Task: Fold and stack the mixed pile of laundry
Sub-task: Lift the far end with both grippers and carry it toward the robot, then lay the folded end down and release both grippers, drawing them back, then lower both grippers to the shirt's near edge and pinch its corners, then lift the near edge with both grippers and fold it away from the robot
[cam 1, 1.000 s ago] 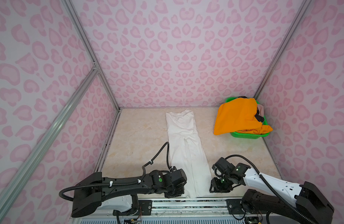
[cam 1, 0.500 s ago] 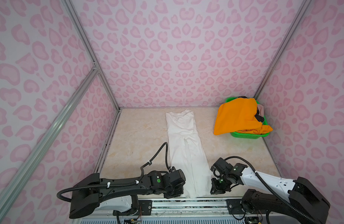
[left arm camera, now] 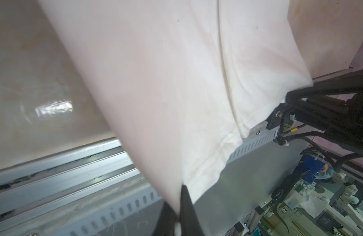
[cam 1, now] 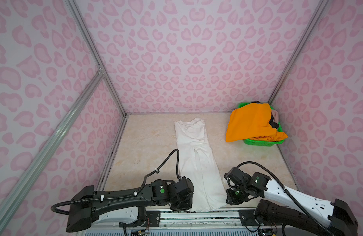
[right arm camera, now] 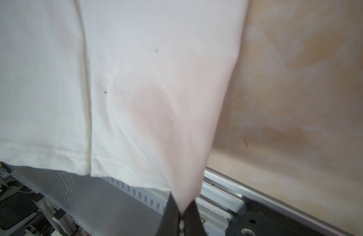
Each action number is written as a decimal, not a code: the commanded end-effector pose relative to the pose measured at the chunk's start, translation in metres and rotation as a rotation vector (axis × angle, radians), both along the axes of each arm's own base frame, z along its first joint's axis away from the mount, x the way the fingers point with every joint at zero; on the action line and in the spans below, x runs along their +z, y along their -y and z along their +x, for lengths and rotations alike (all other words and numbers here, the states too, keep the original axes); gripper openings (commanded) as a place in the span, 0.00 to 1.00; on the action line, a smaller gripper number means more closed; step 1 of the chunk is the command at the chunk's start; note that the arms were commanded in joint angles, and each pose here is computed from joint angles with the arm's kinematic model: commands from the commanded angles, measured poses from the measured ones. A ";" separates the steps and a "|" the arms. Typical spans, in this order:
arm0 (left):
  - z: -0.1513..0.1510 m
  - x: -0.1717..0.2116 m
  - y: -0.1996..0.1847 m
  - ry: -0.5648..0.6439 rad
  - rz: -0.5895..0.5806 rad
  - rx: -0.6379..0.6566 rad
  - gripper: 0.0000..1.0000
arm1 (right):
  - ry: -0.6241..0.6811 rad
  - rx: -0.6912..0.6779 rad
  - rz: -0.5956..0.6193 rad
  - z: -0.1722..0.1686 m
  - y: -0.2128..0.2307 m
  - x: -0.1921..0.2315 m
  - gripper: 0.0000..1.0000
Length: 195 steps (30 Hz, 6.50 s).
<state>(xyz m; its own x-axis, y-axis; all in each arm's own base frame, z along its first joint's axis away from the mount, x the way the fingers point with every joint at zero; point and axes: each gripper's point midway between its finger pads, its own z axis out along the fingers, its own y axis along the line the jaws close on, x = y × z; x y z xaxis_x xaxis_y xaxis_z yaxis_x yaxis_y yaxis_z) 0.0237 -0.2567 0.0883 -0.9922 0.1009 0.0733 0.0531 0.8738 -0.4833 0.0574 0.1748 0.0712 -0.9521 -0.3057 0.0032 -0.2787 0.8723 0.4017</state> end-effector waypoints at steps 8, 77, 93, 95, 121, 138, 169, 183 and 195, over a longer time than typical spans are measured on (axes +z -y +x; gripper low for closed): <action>0.090 0.062 -0.059 0.231 0.070 0.297 0.03 | 0.227 -0.050 0.037 0.100 -0.025 0.078 0.00; 0.259 -0.001 -0.079 0.254 0.080 0.320 0.64 | 0.155 -0.091 0.079 0.225 -0.028 0.010 0.51; 0.203 -0.055 -0.058 0.134 0.102 0.299 0.54 | 0.012 -0.135 0.129 0.188 -0.030 -0.041 0.53; 0.199 -0.060 -0.058 0.116 0.118 0.303 0.51 | 0.003 -0.145 0.123 0.187 -0.030 -0.045 0.53; 0.167 -0.092 -0.073 -0.015 0.206 0.369 0.09 | -0.075 -0.162 0.106 0.162 -0.027 -0.067 0.03; 0.089 -0.020 -0.094 -0.038 0.209 0.331 0.03 | -0.064 -0.035 0.004 0.073 -0.011 -0.014 0.00; 0.196 0.105 -0.083 0.167 0.037 0.416 0.02 | 0.202 -0.036 0.137 0.185 -0.036 0.111 0.00; 0.281 0.074 -0.083 0.170 0.017 0.412 0.02 | 0.176 -0.058 0.212 0.262 -0.057 0.084 0.00; 0.367 0.039 -0.084 0.121 -0.037 0.404 0.02 | 0.153 -0.093 0.240 0.343 -0.076 0.052 0.00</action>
<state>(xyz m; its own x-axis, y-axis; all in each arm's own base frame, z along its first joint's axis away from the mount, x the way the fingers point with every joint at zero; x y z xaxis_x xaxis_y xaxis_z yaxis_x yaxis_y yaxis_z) 0.3765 -0.1716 0.1285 -0.9468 -0.3212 -0.0210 -0.2670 0.8202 -0.5060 0.3909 0.2502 0.1288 -0.9584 -0.1937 -0.2094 -0.2801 0.7779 0.5625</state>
